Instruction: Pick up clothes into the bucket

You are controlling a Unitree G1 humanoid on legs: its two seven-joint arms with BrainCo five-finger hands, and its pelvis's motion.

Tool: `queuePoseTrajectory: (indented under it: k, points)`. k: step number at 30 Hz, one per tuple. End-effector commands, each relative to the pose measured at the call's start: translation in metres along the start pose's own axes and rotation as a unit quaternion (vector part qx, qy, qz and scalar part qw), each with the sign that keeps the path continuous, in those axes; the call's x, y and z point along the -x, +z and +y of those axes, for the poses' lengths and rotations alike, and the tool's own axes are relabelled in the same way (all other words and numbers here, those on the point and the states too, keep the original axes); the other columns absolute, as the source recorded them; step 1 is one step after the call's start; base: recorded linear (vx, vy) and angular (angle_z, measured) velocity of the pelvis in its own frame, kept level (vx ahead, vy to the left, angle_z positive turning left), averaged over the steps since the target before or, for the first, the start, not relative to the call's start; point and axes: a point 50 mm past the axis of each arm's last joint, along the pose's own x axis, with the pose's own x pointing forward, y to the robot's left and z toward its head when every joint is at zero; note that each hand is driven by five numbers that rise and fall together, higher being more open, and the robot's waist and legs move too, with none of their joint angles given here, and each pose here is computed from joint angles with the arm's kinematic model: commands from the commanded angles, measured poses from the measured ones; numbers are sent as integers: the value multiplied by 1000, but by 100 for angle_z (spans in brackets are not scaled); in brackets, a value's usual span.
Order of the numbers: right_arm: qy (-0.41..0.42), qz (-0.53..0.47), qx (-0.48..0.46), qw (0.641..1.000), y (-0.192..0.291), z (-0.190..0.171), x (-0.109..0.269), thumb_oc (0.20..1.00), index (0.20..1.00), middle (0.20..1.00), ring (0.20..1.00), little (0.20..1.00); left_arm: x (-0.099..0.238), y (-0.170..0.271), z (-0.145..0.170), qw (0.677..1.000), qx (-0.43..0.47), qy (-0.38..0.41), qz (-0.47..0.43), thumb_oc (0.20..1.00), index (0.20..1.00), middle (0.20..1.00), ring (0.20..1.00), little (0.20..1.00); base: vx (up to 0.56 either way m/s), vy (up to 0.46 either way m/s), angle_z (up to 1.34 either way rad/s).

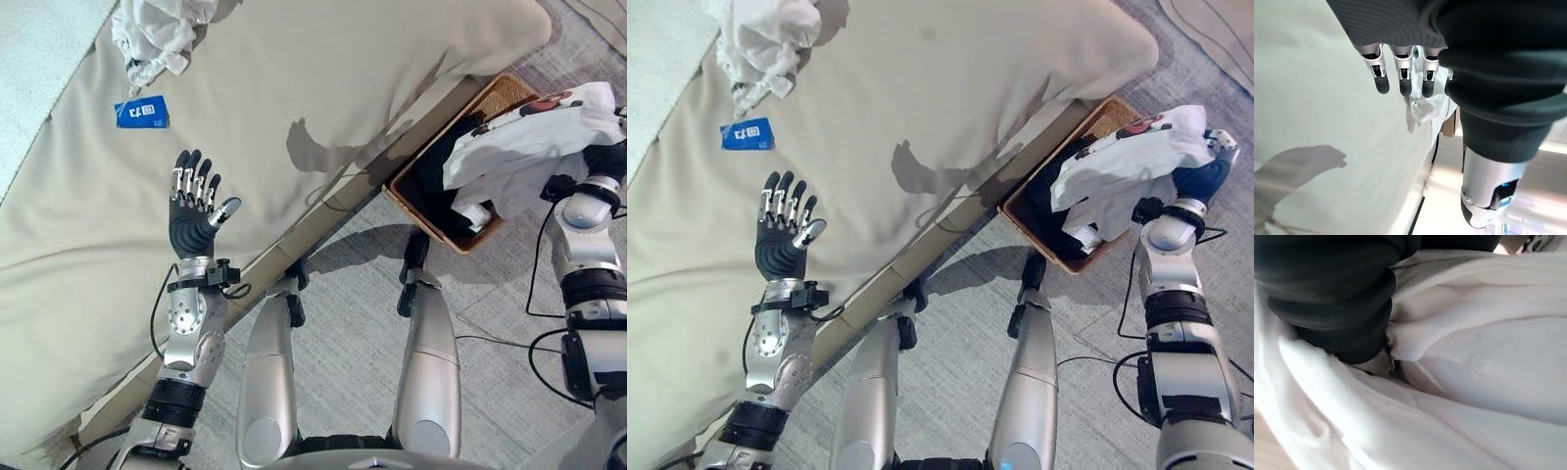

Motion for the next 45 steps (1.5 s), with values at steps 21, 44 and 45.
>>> queuePoseTrajectory:
  k: [21, 44, 45]
  points:
    - [70, -18, 159, 985, 20, 10, -25, 200, 200, 200, 200, 200, -11, 37, -19, 993, 61, -33, -100, 1000, 1000, 1000, 1000, 1000, 4, -3, 3]
    - [1, 46, 147, 988, 11, 1, -28, 1000, 1000, 1000, 1000, 1000, -14, 45, -17, 992, 55, -19, -115, 1000, 1000, 1000, 1000, 1000, 0, 0, 0]
    - [1, 50, 140, 989, 10, 3, -27, 1000, 1000, 1000, 1000, 1000, -14, 44, -17, 992, 54, -17, -116, 1000, 1000, 1000, 1000, 1000, 0, -6, 3]
